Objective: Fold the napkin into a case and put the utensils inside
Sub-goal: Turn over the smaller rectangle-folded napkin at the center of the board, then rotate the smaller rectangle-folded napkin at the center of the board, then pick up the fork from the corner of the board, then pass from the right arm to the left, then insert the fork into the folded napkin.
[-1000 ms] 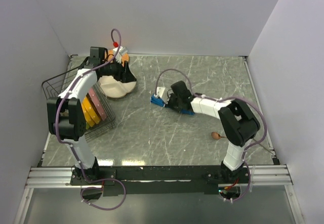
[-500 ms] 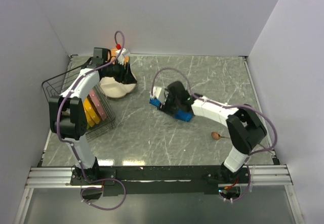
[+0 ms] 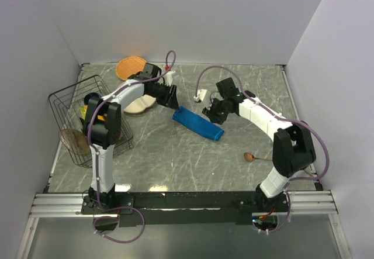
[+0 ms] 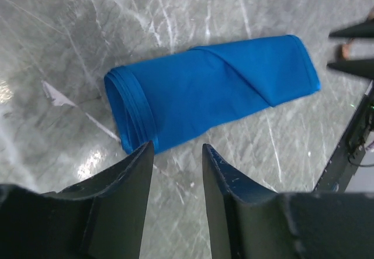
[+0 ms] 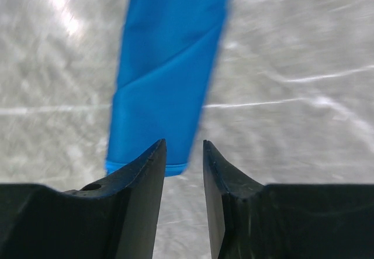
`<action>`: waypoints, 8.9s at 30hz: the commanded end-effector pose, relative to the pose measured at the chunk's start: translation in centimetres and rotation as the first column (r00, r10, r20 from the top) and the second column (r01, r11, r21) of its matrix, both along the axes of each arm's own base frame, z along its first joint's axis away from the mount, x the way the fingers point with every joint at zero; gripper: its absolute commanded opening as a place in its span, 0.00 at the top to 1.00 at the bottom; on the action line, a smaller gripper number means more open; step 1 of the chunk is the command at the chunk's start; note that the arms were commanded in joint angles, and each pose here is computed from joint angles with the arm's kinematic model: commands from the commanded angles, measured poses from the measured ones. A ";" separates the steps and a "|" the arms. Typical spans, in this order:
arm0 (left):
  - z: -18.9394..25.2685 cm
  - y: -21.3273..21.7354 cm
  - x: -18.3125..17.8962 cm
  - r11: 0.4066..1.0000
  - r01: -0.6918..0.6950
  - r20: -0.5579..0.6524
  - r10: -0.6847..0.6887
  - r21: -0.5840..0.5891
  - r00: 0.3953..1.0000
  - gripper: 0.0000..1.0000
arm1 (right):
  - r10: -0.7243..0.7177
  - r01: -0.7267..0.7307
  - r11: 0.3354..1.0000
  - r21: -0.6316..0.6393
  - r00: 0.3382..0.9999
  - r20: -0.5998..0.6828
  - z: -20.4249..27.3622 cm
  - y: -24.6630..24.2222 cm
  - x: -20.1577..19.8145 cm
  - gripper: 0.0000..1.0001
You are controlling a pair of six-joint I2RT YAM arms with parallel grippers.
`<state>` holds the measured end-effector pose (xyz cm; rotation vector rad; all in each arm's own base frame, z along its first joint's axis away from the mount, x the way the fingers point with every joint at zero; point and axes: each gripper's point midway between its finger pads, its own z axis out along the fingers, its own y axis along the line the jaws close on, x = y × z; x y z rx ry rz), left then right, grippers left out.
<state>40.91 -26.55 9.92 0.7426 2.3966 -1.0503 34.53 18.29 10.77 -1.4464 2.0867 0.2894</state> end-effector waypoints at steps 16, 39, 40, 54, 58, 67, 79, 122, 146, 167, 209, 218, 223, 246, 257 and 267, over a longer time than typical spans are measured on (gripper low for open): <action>-4.3 -1.1 0.3 0.994 -0.020 -0.095 0.030 0.103 0.995 0.57 | 0.153 -0.203 0.968 -0.150 0.944 -0.293 -9.2 2.1 -8.1 0.60; -2.1 5.5 -1.4 0.952 0.160 0.048 -0.178 0.262 0.983 0.51 | -0.007 0.010 1.000 0.006 0.913 -0.408 -2.9 -0.5 -2.4 0.03; -2.7 5.5 -1.3 0.948 0.166 0.037 -0.183 0.272 0.982 0.52 | -0.004 0.009 1.000 0.008 0.904 -0.427 -3.7 -0.2 -2.2 0.03; -6.9 0.2 -0.4 0.909 0.242 0.043 -0.272 0.338 0.961 0.54 | 0.141 -0.121 0.990 0.074 0.802 -0.581 -6.0 4.1 -8.9 0.02; -7.1 -0.8 0.0 0.916 0.240 0.059 -0.273 0.321 0.960 0.53 | 0.151 -0.114 0.989 0.099 0.774 -0.615 -6.1 5.0 -11.1 0.01; -6.5 -2.6 -0.6 0.945 0.248 0.054 -0.265 0.212 0.963 0.47 | 0.131 -0.074 0.990 0.118 0.777 -0.615 -6.1 6.5 -11.8 0.00; -3.7 -2.4 1.2 0.978 0.156 0.080 -0.168 0.136 0.983 0.43 | 0.026 0.061 0.989 0.132 0.815 -0.579 -2.7 3.5 -10.9 0.00; 8.8 0.5 -2.3 0.980 0.189 0.295 -0.198 0.059 0.935 0.38 | -0.690 0.562 0.684 -0.465 0.705 -0.162 -7.9 -34.9 -13.9 0.55; 17.1 2.9 2.7 0.987 -0.035 0.389 0.095 -0.157 0.916 0.34 | -0.656 0.639 0.753 -0.156 0.712 -0.251 -1.0 -32.6 -6.6 1.00; 30.5 -4.9 -3.8 0.731 0.200 0.337 0.043 -0.653 0.941 0.40 | 0.011 0.267 0.445 0.855 0.953 -0.304 27.1 0.2 0.5 1.00; 29.8 -11.3 -9.5 0.601 0.399 0.225 -0.346 -0.692 0.911 0.64 | 0.277 0.248 0.451 0.857 0.874 -0.399 26.4 3.8 -4.8 1.00; 29.6 -11.8 -9.8 0.599 0.408 0.215 -0.368 -0.689 0.905 0.87 | 0.279 0.245 0.464 0.851 0.872 -0.403 26.2 3.9 -4.7 1.00; 29.7 -12.0 -9.3 0.627 0.383 0.203 -0.341 -0.679 0.918 0.99 | 0.252 0.259 0.477 0.840 0.875 -0.414 25.7 3.9 -4.3 1.00; 9.9 -3.8 4.3 0.827 -0.542 0.134 0.526 0.150 0.840 0.99 | -0.461 0.559 0.732 0.389 0.827 -0.321 8.2 -6.1 -2.7 0.28; 5.5 -4.8 3.9 0.842 -0.486 0.079 0.482 0.235 0.873 0.99 | -0.467 0.556 0.746 0.366 0.829 -0.308 7.8 -6.6 -3.5 0.29; 4.1 -5.8 3.1 0.862 -0.454 -0.028 0.472 0.224 0.881 0.99 | -0.458 0.550 0.755 0.357 0.832 -0.313 7.8 -6.6 -3.7 0.29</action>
